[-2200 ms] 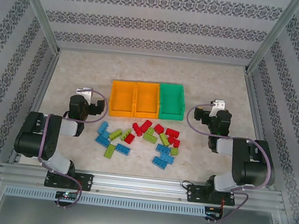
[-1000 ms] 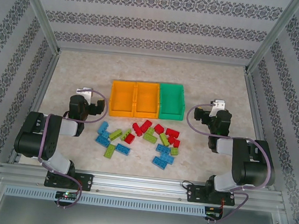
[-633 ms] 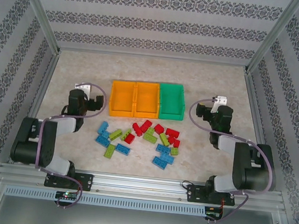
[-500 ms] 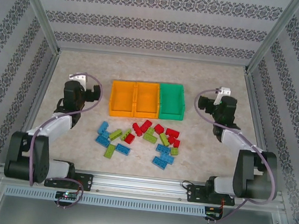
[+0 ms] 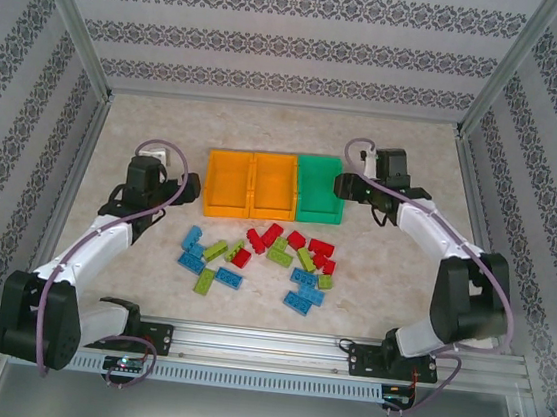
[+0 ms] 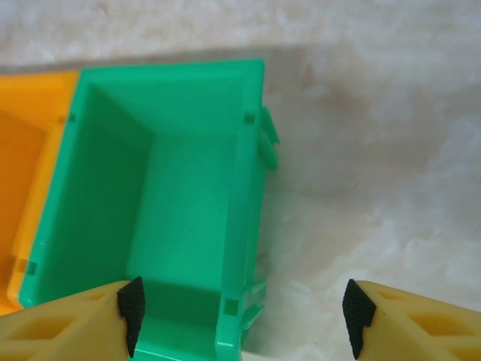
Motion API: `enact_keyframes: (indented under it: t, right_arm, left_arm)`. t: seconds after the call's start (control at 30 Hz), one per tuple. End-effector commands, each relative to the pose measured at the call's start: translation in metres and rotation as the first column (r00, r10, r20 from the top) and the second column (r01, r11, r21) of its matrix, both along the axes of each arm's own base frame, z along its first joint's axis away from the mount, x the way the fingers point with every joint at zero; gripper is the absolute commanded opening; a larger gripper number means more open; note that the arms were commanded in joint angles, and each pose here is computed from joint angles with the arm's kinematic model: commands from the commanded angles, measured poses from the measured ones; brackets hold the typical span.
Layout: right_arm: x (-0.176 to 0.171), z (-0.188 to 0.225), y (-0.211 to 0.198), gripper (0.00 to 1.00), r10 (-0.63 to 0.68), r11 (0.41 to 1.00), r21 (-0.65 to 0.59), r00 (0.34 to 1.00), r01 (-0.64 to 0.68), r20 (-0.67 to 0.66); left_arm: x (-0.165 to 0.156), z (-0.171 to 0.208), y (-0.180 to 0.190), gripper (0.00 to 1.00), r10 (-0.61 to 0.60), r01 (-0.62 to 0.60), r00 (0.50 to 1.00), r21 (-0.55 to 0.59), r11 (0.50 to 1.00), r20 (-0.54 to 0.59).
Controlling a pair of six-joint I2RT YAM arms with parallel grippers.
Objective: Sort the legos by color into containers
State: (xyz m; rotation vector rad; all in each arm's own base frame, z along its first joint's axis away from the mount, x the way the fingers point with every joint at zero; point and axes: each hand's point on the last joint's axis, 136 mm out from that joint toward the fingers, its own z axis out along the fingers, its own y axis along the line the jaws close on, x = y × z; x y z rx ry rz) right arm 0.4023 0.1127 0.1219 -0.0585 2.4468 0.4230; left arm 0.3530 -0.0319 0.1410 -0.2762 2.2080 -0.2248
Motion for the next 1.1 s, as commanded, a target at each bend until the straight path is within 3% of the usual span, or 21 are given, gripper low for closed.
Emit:
enact_keyframes:
  t: [0.0,0.4,0.77,0.9,0.97,1.0,1.07]
  right_arm:
    - [-0.008,-0.020,0.007,0.70,-0.008,1.000,0.010,0.991,0.010,-0.137]
    - [0.014,-0.054,0.011,0.44,-0.051,0.998,-0.040,0.973,0.043,-0.223]
    - [0.023,-0.051,-0.023,0.12,-0.156,0.984,-0.118,0.969,0.135,-0.190]
    - [0.023,-0.048,-0.033,0.12,-0.160,0.983,-0.117,0.970,0.139,-0.185]
    - [0.022,-0.046,-0.033,0.17,-0.139,0.985,-0.127,0.975,0.117,-0.176]
    - [0.022,-0.045,-0.033,0.20,-0.129,0.985,-0.134,0.977,0.107,-0.172]
    - [0.022,-0.044,-0.033,0.37,-0.113,0.986,-0.138,0.980,0.090,-0.167]
  left_arm:
    - [-0.010,-0.013,-0.006,1.00,0.012,-0.014,0.999,-0.038,0.999,-0.048]
    - [0.000,-0.025,-0.019,1.00,-0.019,0.015,0.996,-0.040,0.999,-0.093]
    - [0.002,-0.031,-0.030,1.00,-0.031,0.029,0.990,-0.016,0.999,-0.138]
    - [-0.010,-0.038,-0.026,1.00,-0.002,0.005,0.981,0.013,1.000,-0.194]
    - [-0.018,-0.042,-0.022,1.00,0.022,-0.019,0.974,0.018,1.000,-0.224]
    - [-0.024,-0.046,-0.021,1.00,0.031,-0.027,0.970,0.016,0.999,-0.242]
    - [-0.035,-0.051,-0.020,1.00,0.044,-0.044,0.961,0.006,0.999,-0.272]
